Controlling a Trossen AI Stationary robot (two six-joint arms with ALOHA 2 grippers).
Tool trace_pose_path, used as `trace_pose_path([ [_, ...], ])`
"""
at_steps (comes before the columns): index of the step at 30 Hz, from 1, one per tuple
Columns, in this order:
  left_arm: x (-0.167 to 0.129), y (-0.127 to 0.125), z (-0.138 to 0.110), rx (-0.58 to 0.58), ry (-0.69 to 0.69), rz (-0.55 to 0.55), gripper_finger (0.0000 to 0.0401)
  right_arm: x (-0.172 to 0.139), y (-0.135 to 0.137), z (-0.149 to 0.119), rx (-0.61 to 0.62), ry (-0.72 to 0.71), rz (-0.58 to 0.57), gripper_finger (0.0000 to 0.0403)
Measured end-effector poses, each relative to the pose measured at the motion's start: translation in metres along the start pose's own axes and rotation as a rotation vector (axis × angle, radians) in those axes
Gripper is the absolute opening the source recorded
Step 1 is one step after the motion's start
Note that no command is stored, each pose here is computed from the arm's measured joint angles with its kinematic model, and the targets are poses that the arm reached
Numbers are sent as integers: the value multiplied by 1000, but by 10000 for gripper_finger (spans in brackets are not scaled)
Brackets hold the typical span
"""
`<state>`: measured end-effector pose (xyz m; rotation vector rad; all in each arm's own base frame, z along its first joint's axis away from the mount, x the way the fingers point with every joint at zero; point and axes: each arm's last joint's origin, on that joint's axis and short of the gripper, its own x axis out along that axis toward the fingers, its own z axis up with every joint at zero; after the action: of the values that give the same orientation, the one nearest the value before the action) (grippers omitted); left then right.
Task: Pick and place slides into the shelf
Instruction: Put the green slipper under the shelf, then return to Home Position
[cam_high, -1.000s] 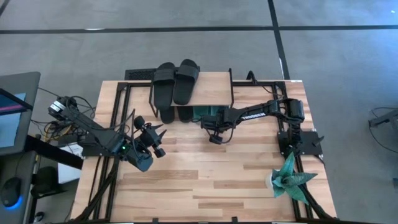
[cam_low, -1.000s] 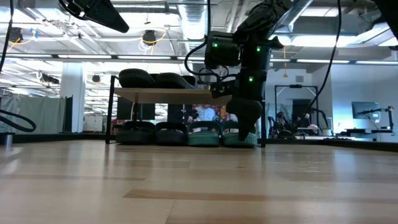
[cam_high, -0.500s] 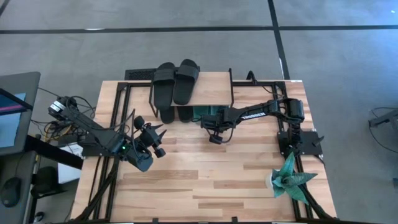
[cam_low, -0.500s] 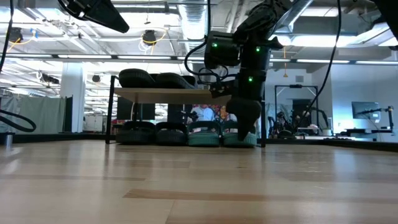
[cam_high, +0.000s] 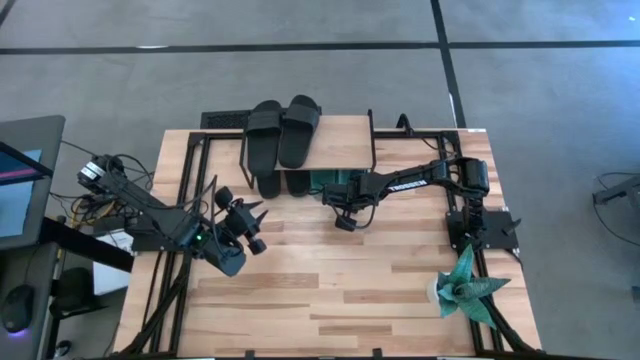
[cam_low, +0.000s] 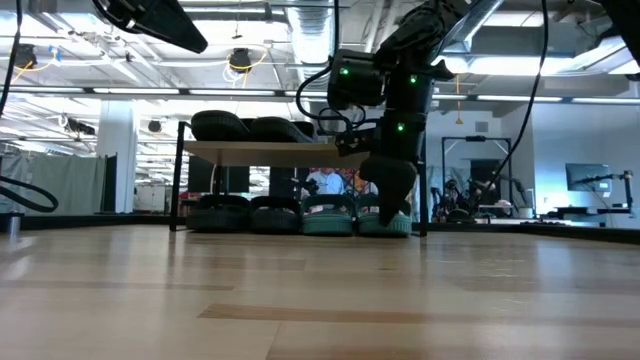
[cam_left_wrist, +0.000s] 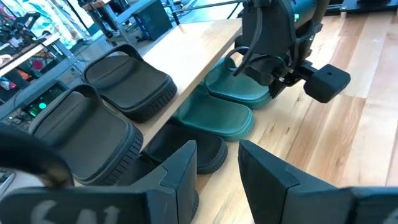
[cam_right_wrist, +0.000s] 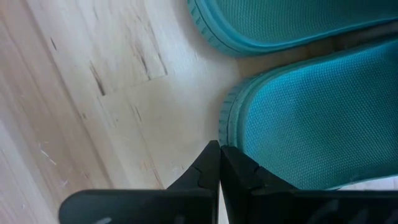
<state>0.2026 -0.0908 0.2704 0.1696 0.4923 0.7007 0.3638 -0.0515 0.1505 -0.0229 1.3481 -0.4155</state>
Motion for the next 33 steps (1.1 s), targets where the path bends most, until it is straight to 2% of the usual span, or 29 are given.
trace_pose_path([
  [12, -3, -2, -1, -22, 3, -22, 109, 0, 0, 1, 13, -5, 0, 0],
  [20, -3, -2, -1, -29, 9, -28, 109, -2, 8, 7, -19, -81, 11, 0],
  [33, -3, -2, -1, -35, 19, -41, 109, -5, 15, 3, -34, -62, -7, 0],
])
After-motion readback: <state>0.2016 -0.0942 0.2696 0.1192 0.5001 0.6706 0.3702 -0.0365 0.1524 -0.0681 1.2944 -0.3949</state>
